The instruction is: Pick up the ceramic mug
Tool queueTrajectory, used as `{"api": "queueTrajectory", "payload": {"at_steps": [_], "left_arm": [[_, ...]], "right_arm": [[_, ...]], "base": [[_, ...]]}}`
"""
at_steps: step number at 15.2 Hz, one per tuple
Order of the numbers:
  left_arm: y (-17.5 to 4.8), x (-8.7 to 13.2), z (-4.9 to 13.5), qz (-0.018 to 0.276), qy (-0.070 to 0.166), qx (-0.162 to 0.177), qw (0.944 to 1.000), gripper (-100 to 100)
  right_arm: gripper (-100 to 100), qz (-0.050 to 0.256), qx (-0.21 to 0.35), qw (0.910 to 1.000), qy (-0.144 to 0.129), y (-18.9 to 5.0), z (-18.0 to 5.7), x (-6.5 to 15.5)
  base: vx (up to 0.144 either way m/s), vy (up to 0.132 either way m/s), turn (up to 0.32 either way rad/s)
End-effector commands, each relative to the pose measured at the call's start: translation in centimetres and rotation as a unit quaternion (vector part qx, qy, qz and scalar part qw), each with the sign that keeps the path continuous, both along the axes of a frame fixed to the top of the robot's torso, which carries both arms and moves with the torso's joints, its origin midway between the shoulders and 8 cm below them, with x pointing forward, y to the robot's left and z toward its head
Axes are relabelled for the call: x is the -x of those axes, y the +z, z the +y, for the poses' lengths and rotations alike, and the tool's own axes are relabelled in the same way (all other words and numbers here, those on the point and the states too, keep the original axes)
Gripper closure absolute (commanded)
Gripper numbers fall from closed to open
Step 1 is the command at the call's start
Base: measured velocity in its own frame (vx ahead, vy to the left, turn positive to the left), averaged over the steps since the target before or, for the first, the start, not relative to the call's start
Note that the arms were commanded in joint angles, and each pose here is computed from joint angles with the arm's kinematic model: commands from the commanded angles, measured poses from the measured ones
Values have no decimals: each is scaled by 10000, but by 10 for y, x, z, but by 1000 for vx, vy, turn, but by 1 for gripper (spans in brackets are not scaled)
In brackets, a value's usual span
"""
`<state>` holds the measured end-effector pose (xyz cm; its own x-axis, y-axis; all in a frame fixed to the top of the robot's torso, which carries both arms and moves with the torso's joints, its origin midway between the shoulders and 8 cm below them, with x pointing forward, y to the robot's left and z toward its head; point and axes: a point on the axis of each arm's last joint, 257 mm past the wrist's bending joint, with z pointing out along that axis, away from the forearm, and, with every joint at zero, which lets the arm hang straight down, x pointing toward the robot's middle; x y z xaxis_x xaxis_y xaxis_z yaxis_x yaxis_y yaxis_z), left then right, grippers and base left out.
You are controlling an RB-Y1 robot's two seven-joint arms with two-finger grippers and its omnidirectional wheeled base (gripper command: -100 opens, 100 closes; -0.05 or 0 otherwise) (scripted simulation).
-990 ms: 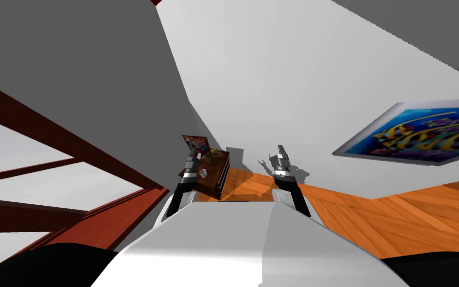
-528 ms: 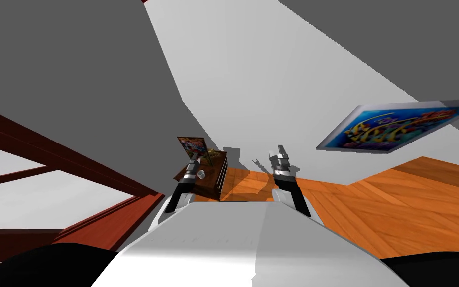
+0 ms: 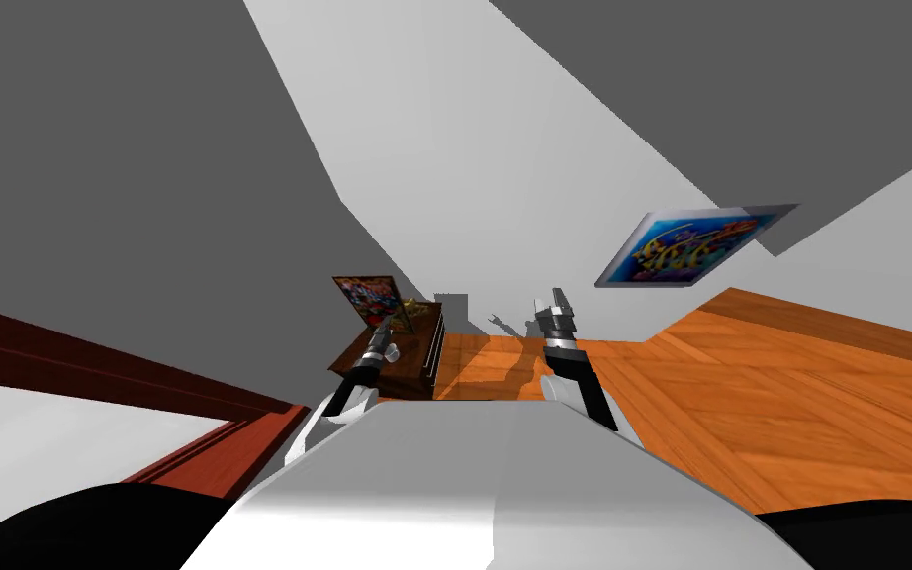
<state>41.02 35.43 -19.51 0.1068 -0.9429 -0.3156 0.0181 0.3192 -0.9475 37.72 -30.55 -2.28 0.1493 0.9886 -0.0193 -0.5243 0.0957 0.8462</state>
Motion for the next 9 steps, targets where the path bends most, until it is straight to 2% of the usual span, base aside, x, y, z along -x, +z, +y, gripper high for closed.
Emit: {"api": "queueTrajectory", "payload": {"at_steps": [1, 3, 4, 6, 7, 9], "left_arm": [[-30, 2, 22, 444, 161, -95, 9988, -100], [-39, 3, 24, 586, 188, -79, 9981, -100], [-61, 8, 42, 899, 310, -136, 9954, -100], [-65, 9, 42, 979, 317, -126, 9946, -100], [-85, 15, 60, 1283, 441, -175, 9906, -100], [-90, 16, 60, 1375, 447, -162, 9894, -100]], "right_arm": [[0, 0, 0, 10000, 0, 0, 0, 0], [0, 0, 0, 10000, 0, 0, 0, 0], [0, 1, 0, 10000, -1, 0, 0, 0], [0, 0, 0, 10000, 0, 0, 0, 0], [0, 1, 0, 10000, -1, 0, 0, 0], [0, 1, 0, 10000, -1, 0, 0, 0]], "base": [[-17, 36, -252], [-16, 31, -125], [-9, 20, -229], [-10, 22, -152], [-11, 25, -415], [-10, 23, -6]]}}
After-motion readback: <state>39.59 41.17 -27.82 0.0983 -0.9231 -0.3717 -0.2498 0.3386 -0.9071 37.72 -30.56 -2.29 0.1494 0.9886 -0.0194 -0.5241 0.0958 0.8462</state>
